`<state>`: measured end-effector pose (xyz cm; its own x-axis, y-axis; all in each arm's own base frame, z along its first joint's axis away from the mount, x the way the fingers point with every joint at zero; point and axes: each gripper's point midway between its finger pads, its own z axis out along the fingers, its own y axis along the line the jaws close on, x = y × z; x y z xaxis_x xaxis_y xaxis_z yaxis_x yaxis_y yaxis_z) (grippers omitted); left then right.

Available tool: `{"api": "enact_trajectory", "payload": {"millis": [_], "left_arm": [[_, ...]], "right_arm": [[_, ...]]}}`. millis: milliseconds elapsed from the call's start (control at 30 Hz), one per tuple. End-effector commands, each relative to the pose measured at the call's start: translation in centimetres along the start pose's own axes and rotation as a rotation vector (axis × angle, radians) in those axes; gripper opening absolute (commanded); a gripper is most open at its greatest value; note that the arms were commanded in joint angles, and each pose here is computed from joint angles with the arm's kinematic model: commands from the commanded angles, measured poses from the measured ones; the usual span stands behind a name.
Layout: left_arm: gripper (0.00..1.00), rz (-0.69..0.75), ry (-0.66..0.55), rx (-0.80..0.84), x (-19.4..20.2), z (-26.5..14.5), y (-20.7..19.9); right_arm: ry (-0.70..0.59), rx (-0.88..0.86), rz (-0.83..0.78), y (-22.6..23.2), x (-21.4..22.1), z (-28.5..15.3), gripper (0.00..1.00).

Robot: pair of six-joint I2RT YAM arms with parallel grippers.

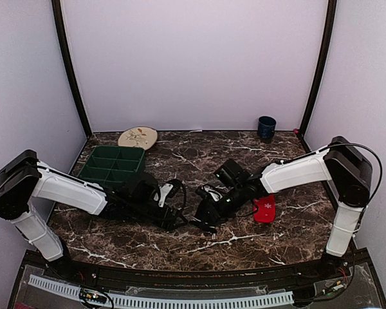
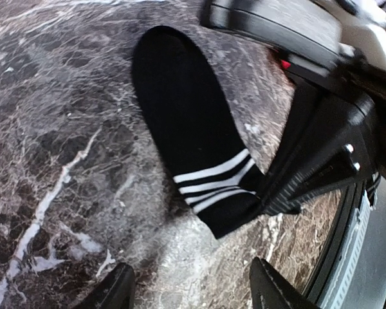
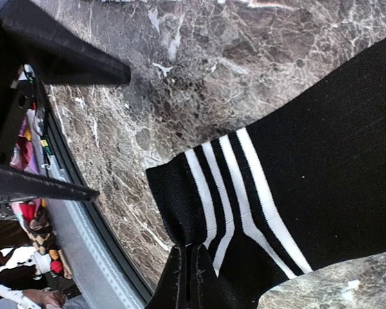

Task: Roll the socks
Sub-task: Roll the sock at the center of the board.

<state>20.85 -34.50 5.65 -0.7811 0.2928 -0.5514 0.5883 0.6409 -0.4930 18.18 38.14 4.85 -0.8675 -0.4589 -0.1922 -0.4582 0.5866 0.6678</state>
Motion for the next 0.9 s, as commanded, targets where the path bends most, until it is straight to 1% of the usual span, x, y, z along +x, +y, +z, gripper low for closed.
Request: {"api": "enact_trajectory", "payload": {"millis": [0, 133, 300, 367, 533, 633, 733, 867], "left_arm": [[0.63, 0.092, -0.11, 0.132, -2.1, -1.7, -3.0], [0.6, 0.143, -0.124, 0.134, -2.3, -2.0, -3.8], [0.51, 0.238, -0.061, 0.099, -1.8, -0.6, -4.9], [0.49, 0.28, -0.04, 0.074, -1.6, 0.0, -5.2], [0.44, 0.324, -0.038, 0.044, -1.3, 0.7, -5.5], [0.36, 0.353, -0.038, 0.011, -1.3, 0.9, -5.3], [0.23, 0.392, -0.042, -0.034, -1.5, 1.0, -5.0], [0.14, 0.427, -0.055, -0.083, -1.9, 1.0, -4.6]], "right_arm": [[0.018, -0.067, 0.044, 0.3, -0.5, 0.2, 0.0], [0.034, -0.082, 0.076, -0.2, -0.3, 0.3, 0.0], [0.041, -0.119, 0.11, -0.4, -0.2, 0.4, 0.0], [0.042, -0.129, 0.121, -0.5, -0.4, 0.3, 0.0], [0.051, -0.149, 0.153, -0.8, -0.5, 0.3, 0.0], [0.057, -0.154, 0.173, -1.2, -0.6, 0.3, 0.0], [0.06, -0.168, 0.188, -1.4, -0.8, 0.1, 0.0], [0.067, -0.18, 0.204, -1.6, -0.9, 0.0, 0.0]]}}
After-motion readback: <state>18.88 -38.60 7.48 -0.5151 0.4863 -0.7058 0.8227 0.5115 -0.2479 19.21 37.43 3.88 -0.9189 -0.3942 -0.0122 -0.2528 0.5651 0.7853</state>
